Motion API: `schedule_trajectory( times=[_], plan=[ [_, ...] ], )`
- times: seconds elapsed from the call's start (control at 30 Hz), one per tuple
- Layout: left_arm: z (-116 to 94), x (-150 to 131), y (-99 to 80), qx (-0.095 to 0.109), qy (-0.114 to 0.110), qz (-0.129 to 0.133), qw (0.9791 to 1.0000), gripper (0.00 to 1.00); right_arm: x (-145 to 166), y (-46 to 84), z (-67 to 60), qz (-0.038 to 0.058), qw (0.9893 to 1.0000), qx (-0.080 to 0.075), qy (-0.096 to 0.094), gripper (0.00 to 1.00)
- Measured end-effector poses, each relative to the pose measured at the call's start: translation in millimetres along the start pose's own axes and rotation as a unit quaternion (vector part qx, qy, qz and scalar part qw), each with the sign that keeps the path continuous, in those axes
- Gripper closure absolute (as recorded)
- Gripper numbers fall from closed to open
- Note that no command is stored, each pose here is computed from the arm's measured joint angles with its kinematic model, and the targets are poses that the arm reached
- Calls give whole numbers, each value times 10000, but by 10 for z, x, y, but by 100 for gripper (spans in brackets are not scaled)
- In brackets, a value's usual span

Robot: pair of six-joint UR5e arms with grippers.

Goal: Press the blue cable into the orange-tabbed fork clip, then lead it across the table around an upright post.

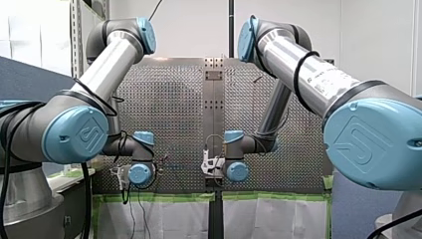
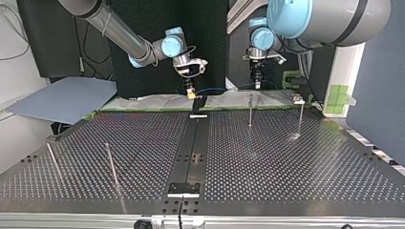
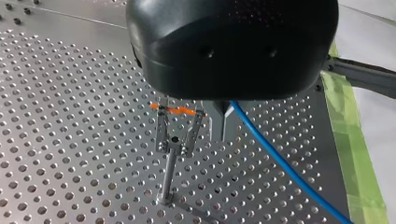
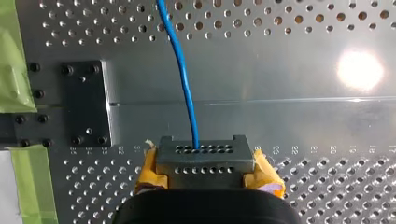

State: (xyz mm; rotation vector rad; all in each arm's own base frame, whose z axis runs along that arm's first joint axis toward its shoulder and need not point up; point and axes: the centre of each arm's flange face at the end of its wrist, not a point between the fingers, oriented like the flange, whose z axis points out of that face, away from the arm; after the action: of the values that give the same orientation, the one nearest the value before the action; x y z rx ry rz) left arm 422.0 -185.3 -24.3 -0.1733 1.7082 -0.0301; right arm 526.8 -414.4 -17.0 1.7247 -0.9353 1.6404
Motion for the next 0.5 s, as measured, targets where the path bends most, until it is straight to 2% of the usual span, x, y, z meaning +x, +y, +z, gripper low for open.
schedule_trajectory(
  times=[0.23,0.5],
  plan=[
    [176,-69,10,-2,-94,-92,9999,100,-2,-33,-5,-43,10000,67,-6,100],
    [301,-120,36,-2,-141,-167,9998,100,-1,-24,0,-56,10000,63,-12,100]
  ],
)
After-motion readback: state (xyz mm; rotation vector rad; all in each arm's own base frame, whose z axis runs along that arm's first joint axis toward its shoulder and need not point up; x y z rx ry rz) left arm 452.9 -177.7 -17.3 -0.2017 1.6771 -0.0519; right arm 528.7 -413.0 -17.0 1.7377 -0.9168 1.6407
